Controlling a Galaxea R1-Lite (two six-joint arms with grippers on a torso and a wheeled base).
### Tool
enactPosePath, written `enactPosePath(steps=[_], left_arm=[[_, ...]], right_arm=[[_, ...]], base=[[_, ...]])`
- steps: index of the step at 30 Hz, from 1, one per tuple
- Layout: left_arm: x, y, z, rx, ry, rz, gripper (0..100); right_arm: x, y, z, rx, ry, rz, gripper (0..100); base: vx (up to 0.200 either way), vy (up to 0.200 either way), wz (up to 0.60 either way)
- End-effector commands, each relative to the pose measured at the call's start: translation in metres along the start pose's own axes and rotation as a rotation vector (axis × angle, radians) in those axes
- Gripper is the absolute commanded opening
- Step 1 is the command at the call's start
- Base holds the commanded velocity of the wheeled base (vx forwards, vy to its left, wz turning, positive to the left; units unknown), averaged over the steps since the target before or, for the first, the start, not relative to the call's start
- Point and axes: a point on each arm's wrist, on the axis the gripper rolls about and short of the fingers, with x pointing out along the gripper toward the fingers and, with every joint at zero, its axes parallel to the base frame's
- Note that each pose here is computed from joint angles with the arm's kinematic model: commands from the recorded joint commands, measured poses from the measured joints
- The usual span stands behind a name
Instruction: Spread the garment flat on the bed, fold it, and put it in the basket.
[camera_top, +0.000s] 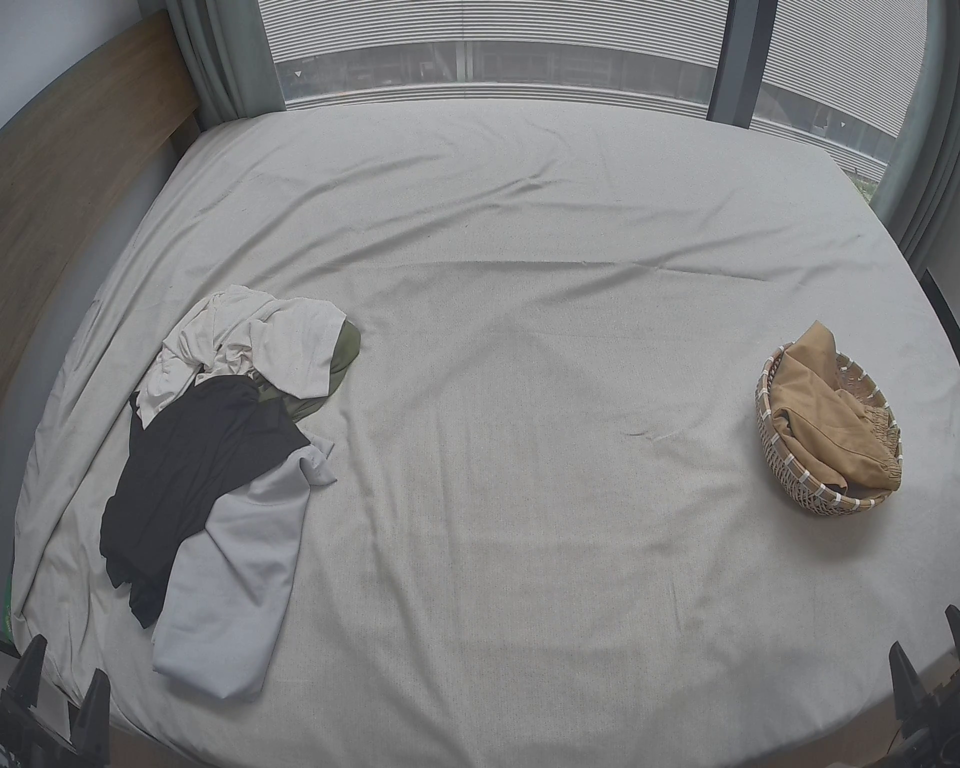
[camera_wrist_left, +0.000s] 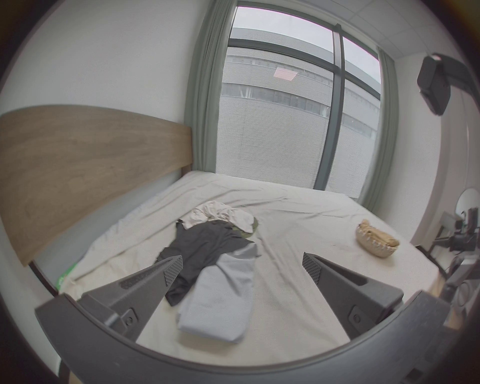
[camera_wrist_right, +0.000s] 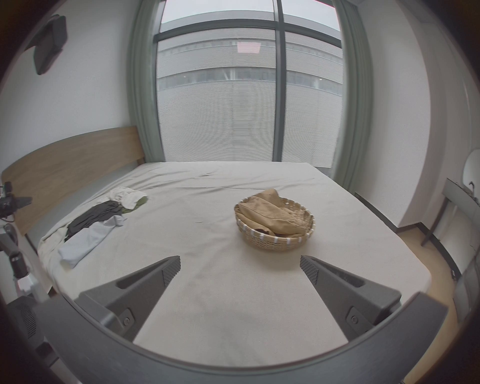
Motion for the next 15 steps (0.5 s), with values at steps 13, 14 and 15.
enactPosePath(steps=[13, 14, 15], left_arm=[[-0.0013, 0.0013, -0.0121, 0.110, 0.056, 0.016, 100], [-0.0012, 0.0013, -0.0119, 0.110, 0.054, 0.016, 100], [-0.0012, 0.0013, -0.0119, 0.110, 0.054, 0.016, 100]], right_arm=[[-0.0037, 0.0005, -0.0070, 0.009, -0.043, -0.001, 100], [-0.0037, 0.0005, -0.0070, 0.011, -0.043, -0.001, 100], [-0.0037, 0.0005, -0.0070, 0.015, -0.043, -0.001, 100]], base=[[0.000, 0.000, 0.00], [0.000, 0.000, 0.00], [0.000, 0.000, 0.00]])
